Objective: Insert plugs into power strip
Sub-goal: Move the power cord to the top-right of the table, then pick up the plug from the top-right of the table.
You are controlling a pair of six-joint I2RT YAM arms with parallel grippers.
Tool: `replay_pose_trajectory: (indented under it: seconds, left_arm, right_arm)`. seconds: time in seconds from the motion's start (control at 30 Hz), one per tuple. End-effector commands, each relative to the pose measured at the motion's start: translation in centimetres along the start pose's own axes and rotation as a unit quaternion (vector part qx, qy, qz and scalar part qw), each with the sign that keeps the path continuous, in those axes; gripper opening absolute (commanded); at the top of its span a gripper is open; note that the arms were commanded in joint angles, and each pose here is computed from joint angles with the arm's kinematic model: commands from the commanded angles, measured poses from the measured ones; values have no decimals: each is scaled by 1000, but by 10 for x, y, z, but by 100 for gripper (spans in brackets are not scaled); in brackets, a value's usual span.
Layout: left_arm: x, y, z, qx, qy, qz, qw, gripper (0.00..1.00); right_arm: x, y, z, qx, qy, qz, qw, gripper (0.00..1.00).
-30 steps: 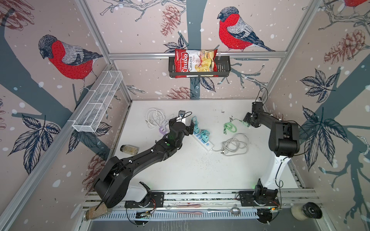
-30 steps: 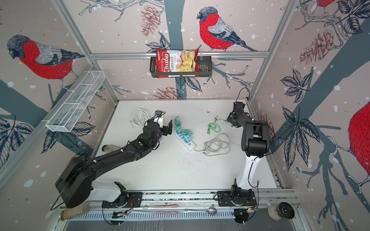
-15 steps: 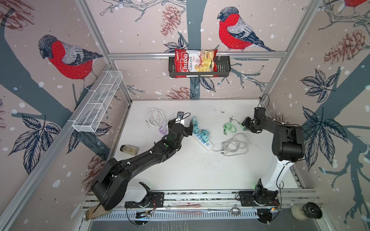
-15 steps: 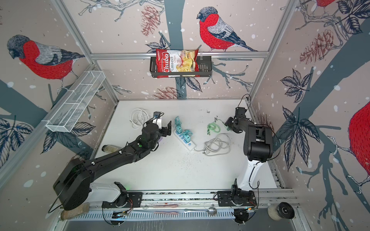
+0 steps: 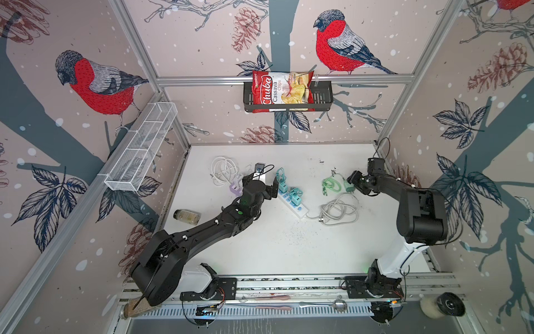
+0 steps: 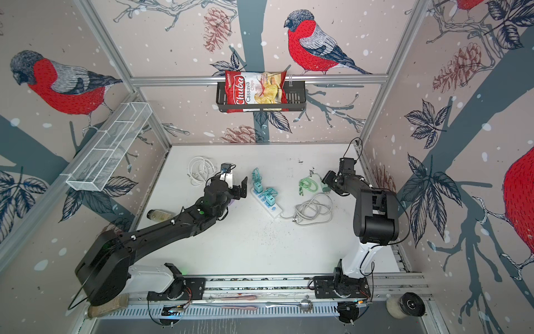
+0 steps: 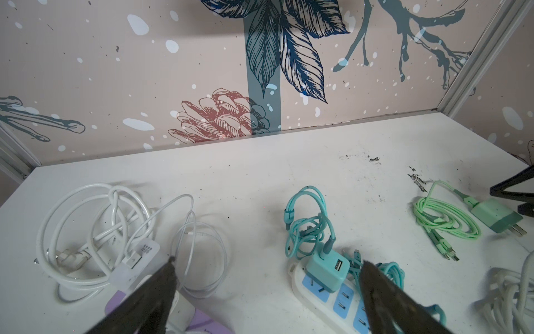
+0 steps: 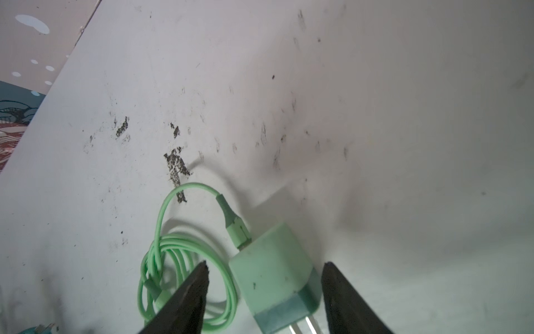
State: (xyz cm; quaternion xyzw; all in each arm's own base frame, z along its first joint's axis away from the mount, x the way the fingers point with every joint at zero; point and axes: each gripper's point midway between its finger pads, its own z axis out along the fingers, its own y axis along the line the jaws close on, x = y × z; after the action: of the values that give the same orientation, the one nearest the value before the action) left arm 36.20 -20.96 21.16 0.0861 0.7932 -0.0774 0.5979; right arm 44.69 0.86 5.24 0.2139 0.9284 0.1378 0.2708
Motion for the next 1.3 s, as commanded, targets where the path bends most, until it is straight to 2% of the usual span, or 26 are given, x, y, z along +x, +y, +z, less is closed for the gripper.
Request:
replay_pose_trajectory:
  seconds: [0.0,0.3,0.6,1.2,1.27]
  left_arm:
    - [-8,0,-2,2,-16,-10,1000,97]
    - [-8,1,-4,1,-15,-12,1000,97]
    - [-6,3,-6,-1,-13,-13,1000,97]
    - [-4,5,-7,-4,-11,-12,1000,97]
    - [-5,5,-8,-4,-13,-14,1000,97]
  right_arm:
    - [7,-12,5,60,13,-52,997,62]
    - [9,1,12,117,21,-128,985,60]
    - [11,-6,19,153,36,-150,976,58]
    - [24,-4,23,148,66,-171,972,57]
    - [26,-4,23,145,70,-168,972,51]
